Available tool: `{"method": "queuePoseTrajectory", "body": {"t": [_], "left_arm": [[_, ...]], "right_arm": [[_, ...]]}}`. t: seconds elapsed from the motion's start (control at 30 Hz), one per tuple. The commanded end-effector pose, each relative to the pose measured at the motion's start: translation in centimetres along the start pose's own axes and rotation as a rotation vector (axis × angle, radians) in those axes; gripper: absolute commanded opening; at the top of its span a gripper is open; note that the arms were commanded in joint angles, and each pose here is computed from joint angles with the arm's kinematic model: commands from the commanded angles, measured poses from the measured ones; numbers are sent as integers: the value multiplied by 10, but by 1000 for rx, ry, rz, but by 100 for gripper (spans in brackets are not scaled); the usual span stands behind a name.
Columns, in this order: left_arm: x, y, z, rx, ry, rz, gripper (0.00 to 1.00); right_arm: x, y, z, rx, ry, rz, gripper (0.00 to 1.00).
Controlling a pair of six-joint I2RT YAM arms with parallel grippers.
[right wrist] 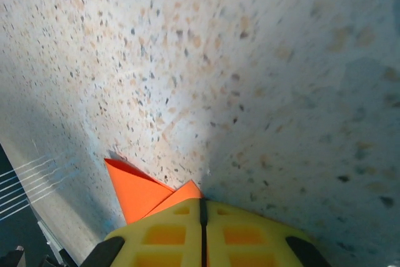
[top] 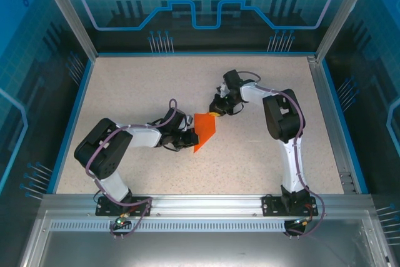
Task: Fold a paper plane with a square sheet of paper (pick it up from the middle)
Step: Fourth fold the wing at the center of the table.
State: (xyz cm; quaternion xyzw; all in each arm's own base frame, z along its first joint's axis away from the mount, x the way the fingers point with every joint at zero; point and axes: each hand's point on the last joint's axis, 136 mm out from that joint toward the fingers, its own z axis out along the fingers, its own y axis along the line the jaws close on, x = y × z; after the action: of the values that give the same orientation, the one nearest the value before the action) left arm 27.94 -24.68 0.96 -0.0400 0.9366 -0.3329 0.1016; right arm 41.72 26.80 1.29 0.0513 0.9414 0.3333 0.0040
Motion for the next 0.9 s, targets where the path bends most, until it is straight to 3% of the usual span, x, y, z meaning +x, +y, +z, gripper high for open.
{"method": "queuePoseTrajectory", "body": {"t": [0.0, 0.63, 0.87], "left_arm": [[68, 86, -2, -307, 192, -121, 0], [70, 86, -2, -300, 200, -107, 0], [66, 82, -2, -297, 197, -107, 0]], "right_arm": [[-37, -46, -3, 142, -122, 30, 7], [-29, -9, -34, 75, -134, -57, 8], [-17, 8, -46, 57, -156, -109, 2]]}}
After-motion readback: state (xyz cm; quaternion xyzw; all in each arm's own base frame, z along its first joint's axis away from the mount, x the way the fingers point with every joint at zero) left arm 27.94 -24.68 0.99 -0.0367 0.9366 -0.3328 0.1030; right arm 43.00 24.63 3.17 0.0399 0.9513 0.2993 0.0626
